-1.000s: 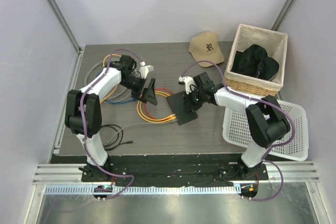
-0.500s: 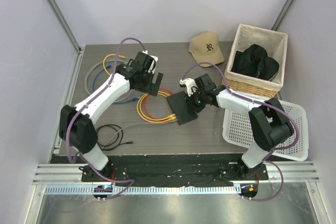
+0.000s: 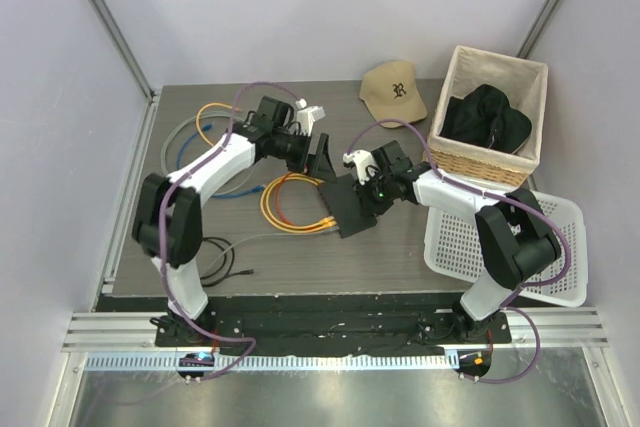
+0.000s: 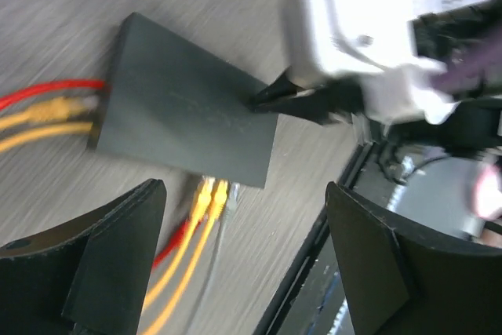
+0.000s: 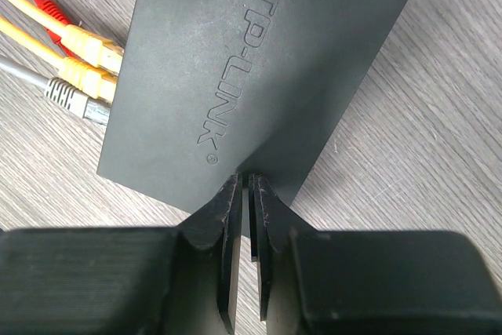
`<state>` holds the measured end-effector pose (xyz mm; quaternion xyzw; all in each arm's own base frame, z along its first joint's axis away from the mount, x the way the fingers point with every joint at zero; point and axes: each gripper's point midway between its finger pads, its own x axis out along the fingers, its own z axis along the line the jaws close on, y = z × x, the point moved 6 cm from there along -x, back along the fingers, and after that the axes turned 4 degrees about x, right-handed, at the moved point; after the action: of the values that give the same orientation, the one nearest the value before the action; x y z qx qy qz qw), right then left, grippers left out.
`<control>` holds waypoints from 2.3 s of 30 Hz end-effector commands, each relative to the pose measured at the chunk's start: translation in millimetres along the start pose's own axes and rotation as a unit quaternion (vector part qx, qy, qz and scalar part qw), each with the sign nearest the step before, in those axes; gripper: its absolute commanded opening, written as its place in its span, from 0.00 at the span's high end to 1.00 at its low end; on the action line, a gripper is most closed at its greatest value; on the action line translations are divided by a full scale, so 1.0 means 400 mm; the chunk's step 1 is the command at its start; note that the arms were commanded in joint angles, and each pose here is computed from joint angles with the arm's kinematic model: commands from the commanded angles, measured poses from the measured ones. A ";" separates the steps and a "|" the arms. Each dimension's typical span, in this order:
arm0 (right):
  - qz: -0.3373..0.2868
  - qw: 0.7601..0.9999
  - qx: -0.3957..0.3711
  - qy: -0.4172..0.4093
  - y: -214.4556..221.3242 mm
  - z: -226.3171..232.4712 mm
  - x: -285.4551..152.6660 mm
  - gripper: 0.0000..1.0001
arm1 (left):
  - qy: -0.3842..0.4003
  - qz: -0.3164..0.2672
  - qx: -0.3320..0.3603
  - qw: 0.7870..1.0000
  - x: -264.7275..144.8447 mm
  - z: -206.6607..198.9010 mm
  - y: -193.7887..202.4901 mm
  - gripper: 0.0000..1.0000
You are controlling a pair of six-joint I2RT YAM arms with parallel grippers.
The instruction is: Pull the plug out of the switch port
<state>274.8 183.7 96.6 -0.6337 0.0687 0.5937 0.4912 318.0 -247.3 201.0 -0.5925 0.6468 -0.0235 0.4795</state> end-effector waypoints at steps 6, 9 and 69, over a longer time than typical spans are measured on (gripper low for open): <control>0.029 1.000 0.007 -0.001 0.028 -0.002 0.011 0.83 | 0.142 0.056 -0.047 0.987 0.108 0.087 0.107 0.25; 0.031 0.999 0.012 -0.003 0.030 -0.002 0.019 0.83 | 0.132 0.069 -0.047 0.988 0.108 0.093 0.138 0.28; 0.030 0.999 0.019 -0.008 0.046 0.002 0.027 0.82 | 0.143 0.152 -0.076 0.975 0.203 0.149 0.226 0.46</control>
<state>280.5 188.6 95.2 -0.6289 0.0581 0.5906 0.5023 295.9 -250.4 71.8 -0.5144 0.7934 0.0131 0.3252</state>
